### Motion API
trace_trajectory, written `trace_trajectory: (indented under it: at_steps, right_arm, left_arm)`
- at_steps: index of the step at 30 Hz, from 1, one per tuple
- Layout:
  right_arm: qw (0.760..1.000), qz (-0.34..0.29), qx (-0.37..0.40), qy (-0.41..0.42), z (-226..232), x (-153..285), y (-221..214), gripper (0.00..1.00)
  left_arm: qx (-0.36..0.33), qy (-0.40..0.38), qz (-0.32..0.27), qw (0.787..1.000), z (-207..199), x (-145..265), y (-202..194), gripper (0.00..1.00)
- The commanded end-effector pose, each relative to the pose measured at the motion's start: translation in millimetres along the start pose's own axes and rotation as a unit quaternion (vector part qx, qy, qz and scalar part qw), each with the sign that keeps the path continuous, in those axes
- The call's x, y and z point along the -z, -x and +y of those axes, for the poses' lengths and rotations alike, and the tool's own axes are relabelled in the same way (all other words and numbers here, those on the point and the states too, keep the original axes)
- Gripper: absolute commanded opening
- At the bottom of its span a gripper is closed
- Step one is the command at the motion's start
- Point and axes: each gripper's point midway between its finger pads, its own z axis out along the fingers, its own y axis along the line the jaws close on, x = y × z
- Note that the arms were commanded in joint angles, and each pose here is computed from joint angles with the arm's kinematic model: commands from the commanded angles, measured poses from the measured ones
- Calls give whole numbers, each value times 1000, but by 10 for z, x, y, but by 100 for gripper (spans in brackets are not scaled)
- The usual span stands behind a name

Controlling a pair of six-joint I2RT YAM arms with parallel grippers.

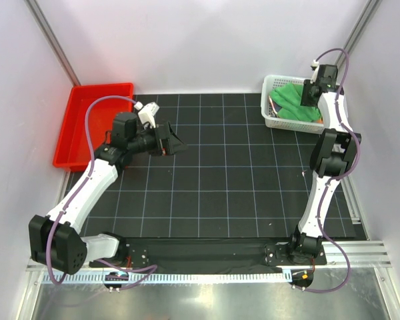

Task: Fold and stack the towels
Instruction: Grab crumpled towel

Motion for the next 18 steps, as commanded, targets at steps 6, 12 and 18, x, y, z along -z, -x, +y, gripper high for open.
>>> trace_trajectory:
  at_steps: [6, 12, 18]
  right_arm:
    - [1000, -20, 21, -4, -37, -94, 135, 45]
    - [999, -17, 29, -13, -68, -132, 139, 26]
    - [995, -94, 17, -13, 27, 465, 767, 1]
  left_arm:
    - [-19, -17, -8, 1000, -88, 22, 54, 100]
    - [-22, -20, -8, 1000, -103, 32, 65, 100]
    - [-17, -26, -9, 999, -134, 28, 72, 100]
